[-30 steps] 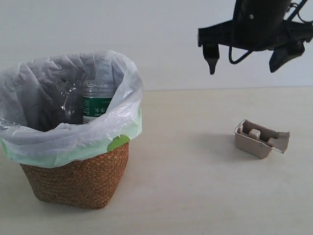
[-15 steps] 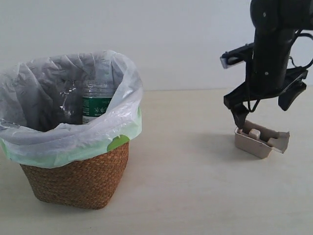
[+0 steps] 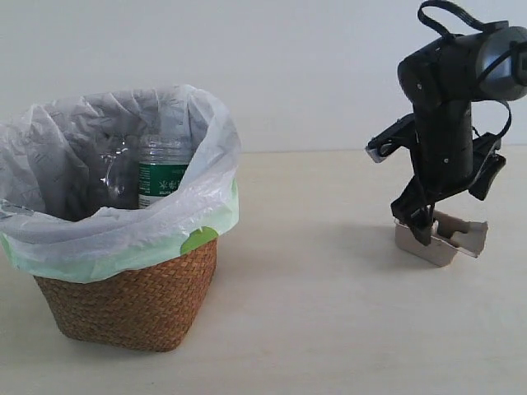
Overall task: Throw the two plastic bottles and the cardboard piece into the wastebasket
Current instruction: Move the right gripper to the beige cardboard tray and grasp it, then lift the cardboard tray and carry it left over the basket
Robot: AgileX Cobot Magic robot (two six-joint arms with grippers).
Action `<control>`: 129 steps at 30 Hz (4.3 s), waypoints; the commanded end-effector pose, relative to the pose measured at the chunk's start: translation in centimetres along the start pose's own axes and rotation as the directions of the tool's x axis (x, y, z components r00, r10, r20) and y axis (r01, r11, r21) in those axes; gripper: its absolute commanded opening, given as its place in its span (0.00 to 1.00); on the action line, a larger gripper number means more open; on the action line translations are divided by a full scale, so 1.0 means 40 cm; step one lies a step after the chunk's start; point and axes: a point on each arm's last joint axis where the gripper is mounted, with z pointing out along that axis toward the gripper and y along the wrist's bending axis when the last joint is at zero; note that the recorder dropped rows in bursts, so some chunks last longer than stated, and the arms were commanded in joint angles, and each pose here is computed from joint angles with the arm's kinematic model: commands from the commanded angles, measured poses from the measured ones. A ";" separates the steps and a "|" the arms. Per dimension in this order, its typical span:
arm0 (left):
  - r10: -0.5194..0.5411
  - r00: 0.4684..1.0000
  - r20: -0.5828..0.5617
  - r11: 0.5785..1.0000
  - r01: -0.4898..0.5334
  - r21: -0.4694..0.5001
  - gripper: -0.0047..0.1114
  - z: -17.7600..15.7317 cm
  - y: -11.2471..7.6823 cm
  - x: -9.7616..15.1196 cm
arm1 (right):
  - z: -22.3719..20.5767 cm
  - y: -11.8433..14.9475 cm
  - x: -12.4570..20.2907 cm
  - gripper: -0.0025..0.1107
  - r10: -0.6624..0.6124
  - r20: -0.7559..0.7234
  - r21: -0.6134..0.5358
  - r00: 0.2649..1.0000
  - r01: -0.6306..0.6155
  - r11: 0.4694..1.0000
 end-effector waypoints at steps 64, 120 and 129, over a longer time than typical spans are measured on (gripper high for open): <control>-0.011 1.000 0.013 1.000 0.011 -0.002 0.97 -0.002 0.000 -0.005 | -0.569 0.222 0.005 0.02 0.601 0.407 -0.868 0.688 0.087 0.488; -0.011 1.000 0.013 1.000 0.011 -0.002 0.97 -0.002 0.000 -0.005 | -0.545 -0.046 0.220 0.02 0.657 0.431 -0.198 0.619 -0.645 0.738; -0.011 1.000 0.013 1.000 0.011 -0.002 0.97 -0.002 0.000 -0.005 | -0.633 0.208 0.089 0.04 0.593 0.159 -0.979 0.790 0.047 0.200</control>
